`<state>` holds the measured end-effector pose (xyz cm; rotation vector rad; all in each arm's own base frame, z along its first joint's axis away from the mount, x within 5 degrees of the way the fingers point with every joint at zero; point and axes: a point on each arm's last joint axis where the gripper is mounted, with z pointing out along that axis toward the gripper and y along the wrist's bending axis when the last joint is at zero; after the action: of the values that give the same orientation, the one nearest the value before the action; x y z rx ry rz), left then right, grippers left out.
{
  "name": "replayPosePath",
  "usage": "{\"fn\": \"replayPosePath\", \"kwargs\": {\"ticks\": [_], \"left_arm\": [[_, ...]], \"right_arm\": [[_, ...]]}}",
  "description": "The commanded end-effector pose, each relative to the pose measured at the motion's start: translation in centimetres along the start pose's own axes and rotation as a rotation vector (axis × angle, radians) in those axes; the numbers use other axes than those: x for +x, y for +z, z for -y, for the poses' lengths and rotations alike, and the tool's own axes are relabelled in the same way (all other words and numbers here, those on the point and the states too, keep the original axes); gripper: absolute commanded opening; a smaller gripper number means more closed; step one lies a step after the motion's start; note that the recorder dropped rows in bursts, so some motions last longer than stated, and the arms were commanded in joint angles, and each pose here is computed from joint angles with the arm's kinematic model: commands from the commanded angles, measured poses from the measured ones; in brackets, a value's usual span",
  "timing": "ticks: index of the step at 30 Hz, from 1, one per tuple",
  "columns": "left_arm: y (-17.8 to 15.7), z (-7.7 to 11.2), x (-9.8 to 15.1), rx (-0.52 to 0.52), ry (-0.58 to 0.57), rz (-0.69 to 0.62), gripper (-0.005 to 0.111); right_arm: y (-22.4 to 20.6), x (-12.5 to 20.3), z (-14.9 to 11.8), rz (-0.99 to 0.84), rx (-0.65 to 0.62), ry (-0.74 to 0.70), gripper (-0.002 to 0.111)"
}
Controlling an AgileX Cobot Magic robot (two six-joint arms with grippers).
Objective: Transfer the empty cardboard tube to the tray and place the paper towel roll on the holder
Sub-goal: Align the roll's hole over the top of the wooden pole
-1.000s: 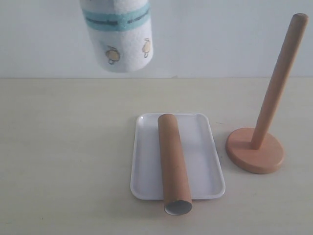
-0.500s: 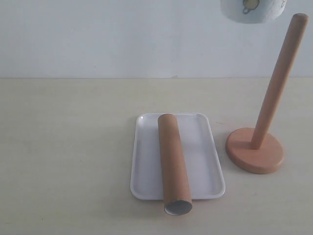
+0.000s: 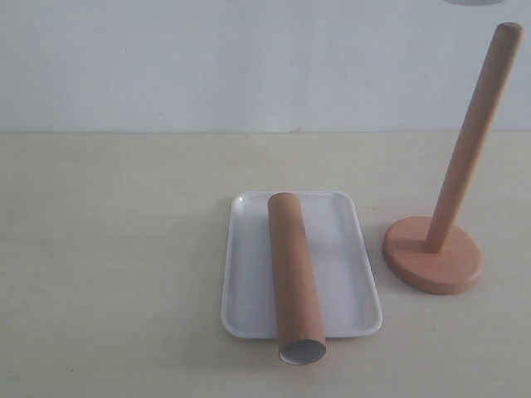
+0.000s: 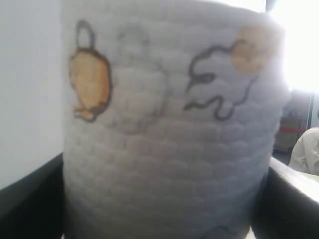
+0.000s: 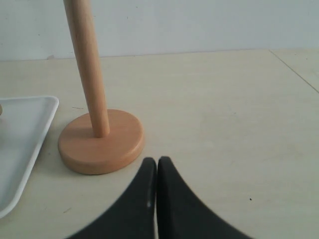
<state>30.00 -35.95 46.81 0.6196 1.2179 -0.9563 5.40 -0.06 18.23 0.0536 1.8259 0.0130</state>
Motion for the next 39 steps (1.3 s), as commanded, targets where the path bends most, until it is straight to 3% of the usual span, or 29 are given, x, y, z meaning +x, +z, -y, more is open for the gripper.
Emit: {"fn": "replayPosePath", "kwargs": {"ticks": [1,5,11,14,18,28,34,39], "left_arm": [[0.4,0.5,-0.4,0.017,-0.032,0.027,0.004],[0.7,0.3,-0.5,0.000,-0.082,0.032,0.004],[1.3,0.8,-0.9,0.010,-0.050,0.062,0.004],[2.3,1.3,-0.1,0.006,-0.023,0.060,0.004],[2.7,0.8,0.8,-0.039,-0.044,0.044,0.004],[3.4,0.5,3.2,-0.032,-0.061,-0.004,0.004],[3.5,0.5,3.5,-0.033,-0.016,-0.016,0.004],[3.5,0.7,3.6,-0.005,-0.076,-0.032,0.004]], "right_arm": [[0.0,-0.1,0.0,0.009,0.004,0.002,0.000],[0.0,-0.1,0.0,0.009,0.004,0.002,0.000],[0.0,-0.1,0.0,0.009,0.004,0.002,0.000],[0.0,-0.1,0.0,0.009,0.004,0.002,0.000],[0.0,-0.1,0.0,0.009,0.004,0.002,0.000],[0.0,-0.1,0.0,0.009,0.004,0.002,0.000],[0.0,-0.1,0.0,0.009,0.004,0.002,0.000],[0.0,-0.1,0.0,0.009,0.004,0.002,0.000]]}}
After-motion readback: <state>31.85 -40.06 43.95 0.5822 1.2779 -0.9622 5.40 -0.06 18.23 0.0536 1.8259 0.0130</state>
